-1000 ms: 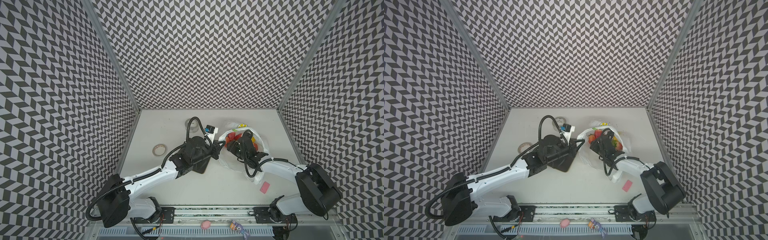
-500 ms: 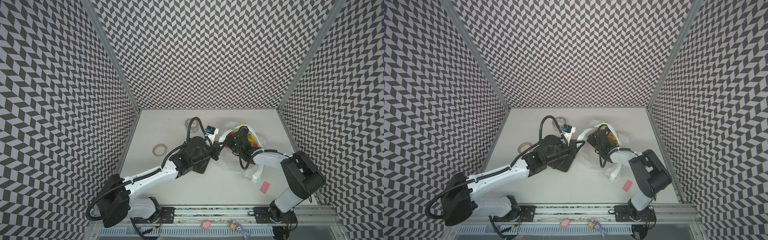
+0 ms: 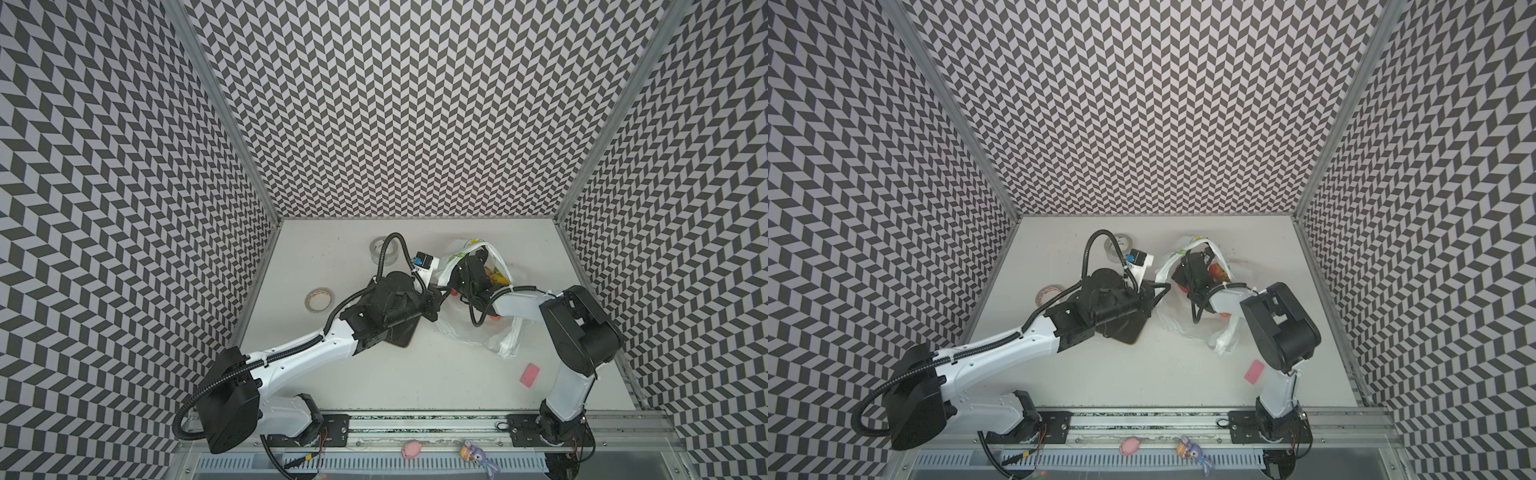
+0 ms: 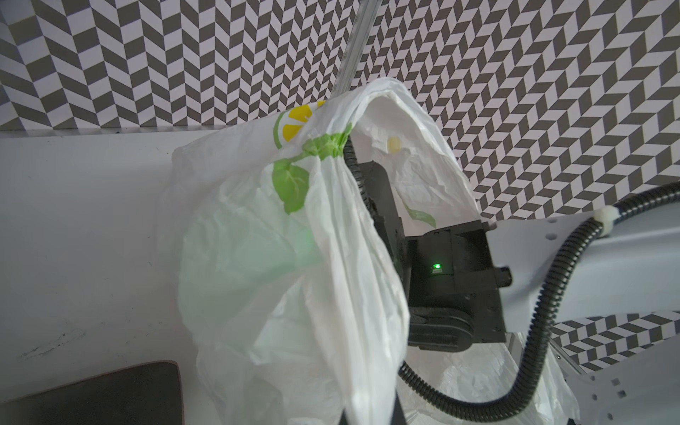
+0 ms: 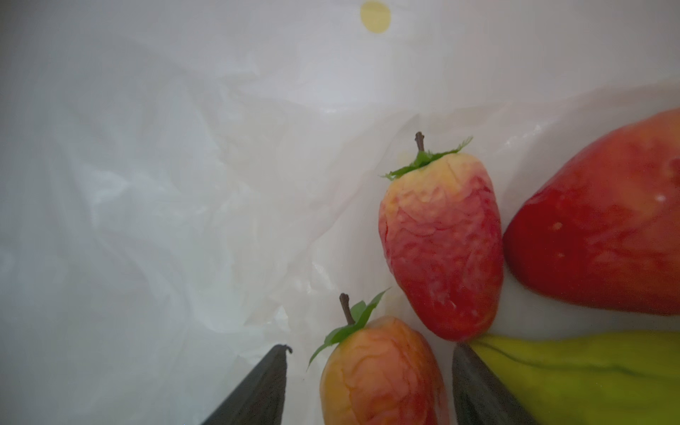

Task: Take the fake fruits out of the plastic bag
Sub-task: 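Close the right gripper on the orange-red strawberry inside the bag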

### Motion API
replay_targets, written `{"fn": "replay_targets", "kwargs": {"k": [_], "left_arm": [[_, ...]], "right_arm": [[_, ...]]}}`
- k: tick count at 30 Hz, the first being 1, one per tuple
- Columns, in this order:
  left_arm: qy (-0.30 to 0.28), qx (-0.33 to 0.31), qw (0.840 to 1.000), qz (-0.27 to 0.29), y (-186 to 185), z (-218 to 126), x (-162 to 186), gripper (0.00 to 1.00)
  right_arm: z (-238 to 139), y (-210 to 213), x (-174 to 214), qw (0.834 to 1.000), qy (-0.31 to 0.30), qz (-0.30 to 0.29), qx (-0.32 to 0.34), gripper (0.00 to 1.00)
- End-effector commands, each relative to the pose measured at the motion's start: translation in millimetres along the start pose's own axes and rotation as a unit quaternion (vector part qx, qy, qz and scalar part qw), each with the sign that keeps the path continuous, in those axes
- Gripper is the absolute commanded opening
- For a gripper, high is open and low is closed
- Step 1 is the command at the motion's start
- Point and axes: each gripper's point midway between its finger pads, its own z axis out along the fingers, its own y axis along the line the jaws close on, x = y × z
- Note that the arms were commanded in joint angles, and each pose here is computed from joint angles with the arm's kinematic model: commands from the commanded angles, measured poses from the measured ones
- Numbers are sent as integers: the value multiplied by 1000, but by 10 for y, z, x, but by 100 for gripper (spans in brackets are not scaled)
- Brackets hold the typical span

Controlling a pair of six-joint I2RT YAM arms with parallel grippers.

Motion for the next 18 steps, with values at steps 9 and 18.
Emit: {"fn": "replay_targets", "kwargs": {"k": [9, 18], "left_arm": [[-8, -3, 1000, 4, -59, 20, -133, 0], [-18, -18, 1000, 2, 3, -6, -178, 0]], "right_arm": [[204, -155, 181, 998, 26, -33, 44, 65], [111, -96, 220, 998, 35, -47, 31, 50]]}}
